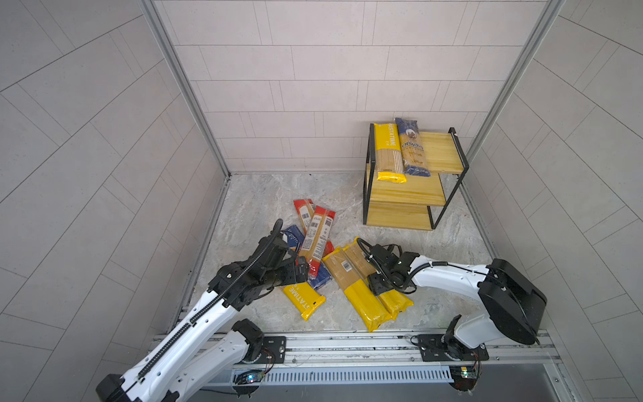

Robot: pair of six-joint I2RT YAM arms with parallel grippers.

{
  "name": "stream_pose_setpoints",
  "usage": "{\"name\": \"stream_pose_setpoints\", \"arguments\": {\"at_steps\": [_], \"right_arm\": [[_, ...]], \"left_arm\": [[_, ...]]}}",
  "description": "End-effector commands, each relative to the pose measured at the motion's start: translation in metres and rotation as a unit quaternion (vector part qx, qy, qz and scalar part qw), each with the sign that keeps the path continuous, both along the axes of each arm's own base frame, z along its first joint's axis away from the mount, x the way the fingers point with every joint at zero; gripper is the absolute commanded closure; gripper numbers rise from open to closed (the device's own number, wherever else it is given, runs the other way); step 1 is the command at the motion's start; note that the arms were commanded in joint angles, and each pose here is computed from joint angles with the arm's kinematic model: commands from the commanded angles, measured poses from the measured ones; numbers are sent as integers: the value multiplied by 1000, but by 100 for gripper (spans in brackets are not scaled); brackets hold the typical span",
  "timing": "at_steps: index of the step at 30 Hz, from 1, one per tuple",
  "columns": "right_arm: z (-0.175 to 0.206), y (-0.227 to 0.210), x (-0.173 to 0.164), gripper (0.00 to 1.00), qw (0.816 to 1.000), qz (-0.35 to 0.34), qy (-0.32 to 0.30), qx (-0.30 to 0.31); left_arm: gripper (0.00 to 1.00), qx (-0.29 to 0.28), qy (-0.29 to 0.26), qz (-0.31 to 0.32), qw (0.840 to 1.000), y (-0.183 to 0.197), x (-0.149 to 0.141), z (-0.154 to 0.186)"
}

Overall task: Arrange pasta packages on shelves
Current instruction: Pick up the pasta bag from the center of the table.

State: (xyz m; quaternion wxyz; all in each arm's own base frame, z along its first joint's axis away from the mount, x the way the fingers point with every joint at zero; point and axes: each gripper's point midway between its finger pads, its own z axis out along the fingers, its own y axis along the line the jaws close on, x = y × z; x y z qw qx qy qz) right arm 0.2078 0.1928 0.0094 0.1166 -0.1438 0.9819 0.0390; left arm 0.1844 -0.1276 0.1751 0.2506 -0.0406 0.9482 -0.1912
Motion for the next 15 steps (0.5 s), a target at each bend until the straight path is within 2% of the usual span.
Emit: {"name": "stream_pose_setpoints", "arguments": {"at_steps": [1,6,15], "right_arm": [[-47,-24,-37,53,995,-3,82,-53],[-52,-14,-39,74,994,-6,99,-35],[-32,18,-31,92,989,-25,113,88]], "left_arm": [[2,9,3,7,1000,6,-2,-5],[2,1,-9,10,1000,9,-5,1],[2,3,-21,16,1000,15,-8,12]]}}
